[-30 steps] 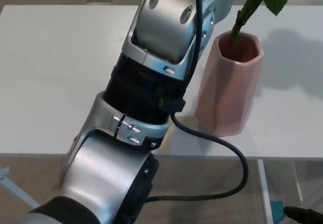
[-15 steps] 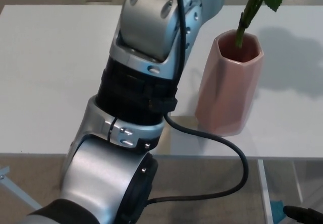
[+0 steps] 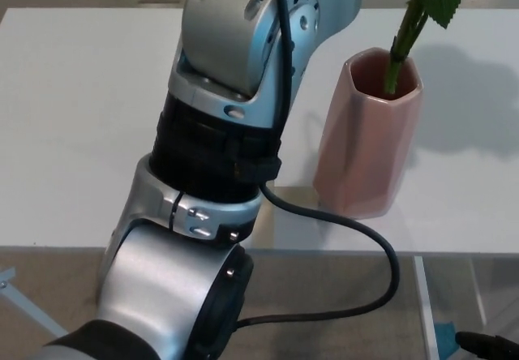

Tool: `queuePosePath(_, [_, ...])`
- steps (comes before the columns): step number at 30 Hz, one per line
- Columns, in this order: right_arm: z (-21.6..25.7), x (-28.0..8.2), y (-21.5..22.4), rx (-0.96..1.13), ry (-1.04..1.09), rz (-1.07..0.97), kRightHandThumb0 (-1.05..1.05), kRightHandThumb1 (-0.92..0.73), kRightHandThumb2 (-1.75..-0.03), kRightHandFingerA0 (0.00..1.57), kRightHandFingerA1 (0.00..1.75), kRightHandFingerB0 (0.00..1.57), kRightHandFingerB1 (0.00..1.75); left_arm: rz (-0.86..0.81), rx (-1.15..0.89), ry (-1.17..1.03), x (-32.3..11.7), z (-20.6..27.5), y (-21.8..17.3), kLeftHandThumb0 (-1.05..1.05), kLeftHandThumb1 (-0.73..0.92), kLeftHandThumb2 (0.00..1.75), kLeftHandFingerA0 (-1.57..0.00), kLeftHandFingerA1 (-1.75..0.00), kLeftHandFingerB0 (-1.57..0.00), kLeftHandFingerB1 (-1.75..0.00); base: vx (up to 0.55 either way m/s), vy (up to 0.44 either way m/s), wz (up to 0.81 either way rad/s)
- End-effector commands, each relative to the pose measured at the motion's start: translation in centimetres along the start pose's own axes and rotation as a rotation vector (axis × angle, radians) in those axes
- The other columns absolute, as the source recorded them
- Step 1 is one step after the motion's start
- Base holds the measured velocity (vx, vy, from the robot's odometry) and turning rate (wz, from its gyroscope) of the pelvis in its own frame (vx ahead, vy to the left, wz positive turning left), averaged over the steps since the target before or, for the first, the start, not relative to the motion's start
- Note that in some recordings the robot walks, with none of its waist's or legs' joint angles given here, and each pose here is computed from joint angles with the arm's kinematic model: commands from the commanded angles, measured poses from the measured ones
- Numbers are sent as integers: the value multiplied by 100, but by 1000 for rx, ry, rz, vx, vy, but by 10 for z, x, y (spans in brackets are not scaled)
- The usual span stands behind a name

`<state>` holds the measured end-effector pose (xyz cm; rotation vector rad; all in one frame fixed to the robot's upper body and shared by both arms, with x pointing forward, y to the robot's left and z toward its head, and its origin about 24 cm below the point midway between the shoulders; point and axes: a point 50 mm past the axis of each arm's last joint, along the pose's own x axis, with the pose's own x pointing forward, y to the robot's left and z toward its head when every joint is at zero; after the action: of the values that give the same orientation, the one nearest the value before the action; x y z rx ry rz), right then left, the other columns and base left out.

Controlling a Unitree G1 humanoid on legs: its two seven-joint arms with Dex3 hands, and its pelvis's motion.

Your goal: Use the left hand to pick up the rose and then lift and insert it into the pink vase.

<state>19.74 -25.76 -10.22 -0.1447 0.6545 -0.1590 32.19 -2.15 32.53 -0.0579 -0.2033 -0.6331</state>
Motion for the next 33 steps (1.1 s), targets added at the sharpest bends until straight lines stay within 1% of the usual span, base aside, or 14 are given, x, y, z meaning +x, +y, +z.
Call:
queuePosePath(1, [-2,-1,-3,10,14,-6,-21,-63,-58,60,50,55,47,-82,-80,40,2,-13,-29,-19,82,64,-96,-148,-80,-81,0,0,0])
queuePosePath(5, [0,0,-2,7,3,-2,-21,-63,-58,60,50,55,47,-73,-71,44,3,-16,-26,-19,82,64,-95,-150,-79,-78,0,0,0])
queuePosePath(6, [0,0,-2,9,4,-3,-21,-63,-58,60,50,56,48,-67,-70,47,3,-19,-24,-20,81,64,-95,-151,-78,-71,0,0,0])
queuePosePath(8, [0,0,-2,10,4,-4,-21,-63,-58,60,50,56,48,-63,-68,49,3,-20,-23,-20,81,64,-95,-151,-79,-70,0,0,0])
queuePosePath(9, [1,0,-2,9,1,-5,-21,-63,-58,60,50,56,48,-60,-67,49,4,-21,-22,-21,78,67,-90,-156,-78,-69,0,0,0])
queuePosePath(13, [2,1,-1,10,1,-3,-21,-63,-58,60,51,56,48,-53,-70,49,5,-22,-20,-21,78,68,-89,-157,-78,-65,0,0,0])
queuePosePath(15, [2,1,-1,9,1,-4,-21,-63,-58,60,51,56,48,-50,-67,47,7,-21,-19,-20,81,63,-92,-155,-78,-64,0,0,0])
queuePosePath(19, [2,1,-2,8,0,-5,-22,-63,-58,61,51,56,48,-42,-52,50,8,-22,-16,-19,81,64,-93,-153,-78,-62,0,0,0])
queuePosePath(21, [2,1,-1,8,-1,-3,-22,-63,-58,61,51,56,48,-37,-40,50,9,-24,-14,-18,82,64,-95,-150,-80,-65,0,0,0])
queuePosePath(22, [2,1,-1,8,-2,-2,-22,-63,-58,61,51,56,48,-33,-30,50,9,-25,-13,-17,82,64,-97,-145,-82,-70,0,0,0])
queuePosePath(27, [5,2,-1,10,-10,1,-22,-63,-58,61,51,56,48,-25,-12,44,9,-28,-10,-16,82,64,-96,-143,-81,-71,0,0,0])
queuePosePath(31, [6,2,0,5,-14,1,-22,-63,-58,61,51,56,48,-21,-7,44,8,-31,-9,-16,82,64,-97,-142,-80,-76,0,0,0])
queuePosePath(32, [7,2,0,1,-15,-1,-21,-63,-58,61,51,56,48,-19,-20,57,8,-35,-9,-16,83,64,-94,-145,-76,-89,0,0,0])
queuePosePath(33, [7,3,0,0,-16,-1,-21,-63,-58,61,51,56,48,-18,-25,62,7,-37,-9,-16,83,64,-94,-145,-76,-89,0,0,0])
